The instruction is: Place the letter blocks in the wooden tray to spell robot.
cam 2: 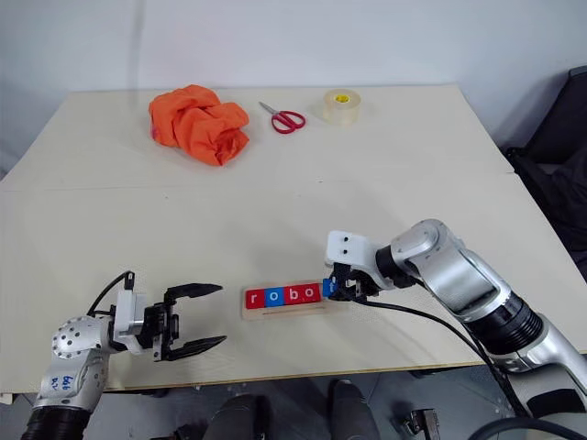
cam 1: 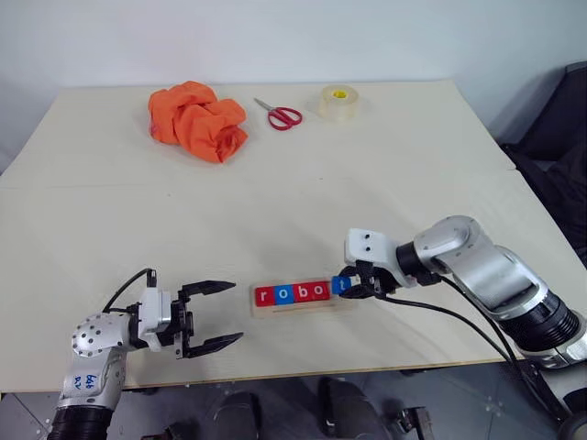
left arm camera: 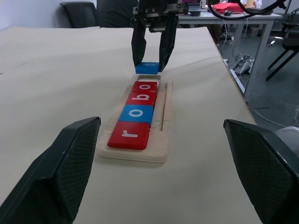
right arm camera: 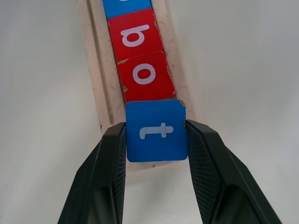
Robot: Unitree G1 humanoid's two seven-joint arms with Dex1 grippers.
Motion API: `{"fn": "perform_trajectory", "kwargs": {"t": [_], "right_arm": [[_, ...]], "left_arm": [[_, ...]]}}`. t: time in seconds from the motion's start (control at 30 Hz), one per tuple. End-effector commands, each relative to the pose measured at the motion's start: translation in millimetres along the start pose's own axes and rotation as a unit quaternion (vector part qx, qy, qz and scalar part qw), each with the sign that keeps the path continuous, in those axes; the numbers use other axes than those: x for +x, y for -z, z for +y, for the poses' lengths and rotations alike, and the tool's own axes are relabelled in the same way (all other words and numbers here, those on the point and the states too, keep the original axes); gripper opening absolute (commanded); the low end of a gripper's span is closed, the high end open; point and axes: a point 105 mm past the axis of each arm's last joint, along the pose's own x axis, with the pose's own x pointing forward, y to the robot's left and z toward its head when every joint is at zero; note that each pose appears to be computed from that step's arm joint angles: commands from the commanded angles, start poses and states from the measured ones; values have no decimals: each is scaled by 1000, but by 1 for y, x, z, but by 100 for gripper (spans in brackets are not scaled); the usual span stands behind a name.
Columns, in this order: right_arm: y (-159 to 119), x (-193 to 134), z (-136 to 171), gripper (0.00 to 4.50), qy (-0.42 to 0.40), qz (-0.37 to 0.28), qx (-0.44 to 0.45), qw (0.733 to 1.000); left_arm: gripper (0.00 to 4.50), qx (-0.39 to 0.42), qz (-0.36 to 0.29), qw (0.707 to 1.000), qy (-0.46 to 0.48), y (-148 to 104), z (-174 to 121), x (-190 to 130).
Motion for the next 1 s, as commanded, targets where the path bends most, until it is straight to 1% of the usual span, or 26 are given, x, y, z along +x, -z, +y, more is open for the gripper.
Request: {"fn": "perform_trajectory", "kwargs": {"t": [0.03, 0.43, 0.47, 0.57, 0.67, 0.7, 0.9, 1.0], "right_arm": [[-7, 0, -2, 144, 4, -3, -22, 1000], [-4, 5, -1, 144, -9, 4, -32, 999], [-3, 5, 0, 218, -11, 6, -33, 999], [-5, 5, 0, 315, -10, 4, -36, 999], [-10, 1, -1, 429, -5, -3, -38, 999], [-12, 0, -1, 447, -3, -5, -37, 999], [-15, -9, -3, 447, 12, -21, -31, 999], [-12, -11, -7, 447, 24, -30, -27, 999]], "left_arm": [[450, 17, -6, 1000, -3, -7, 1, 0], [450, 19, -4, 1000, -7, -8, 2, 0], [450, 19, -4, 1000, -7, -8, 3, 0], [450, 20, -4, 1000, -8, -8, 4, 0], [450, 20, -4, 1000, -9, -8, 5, 0], [450, 21, -4, 1000, -9, -8, 5, 0], [450, 23, -6, 1000, -10, -8, 8, 1], [450, 24, -7, 1000, -10, -8, 10, 2]]}}
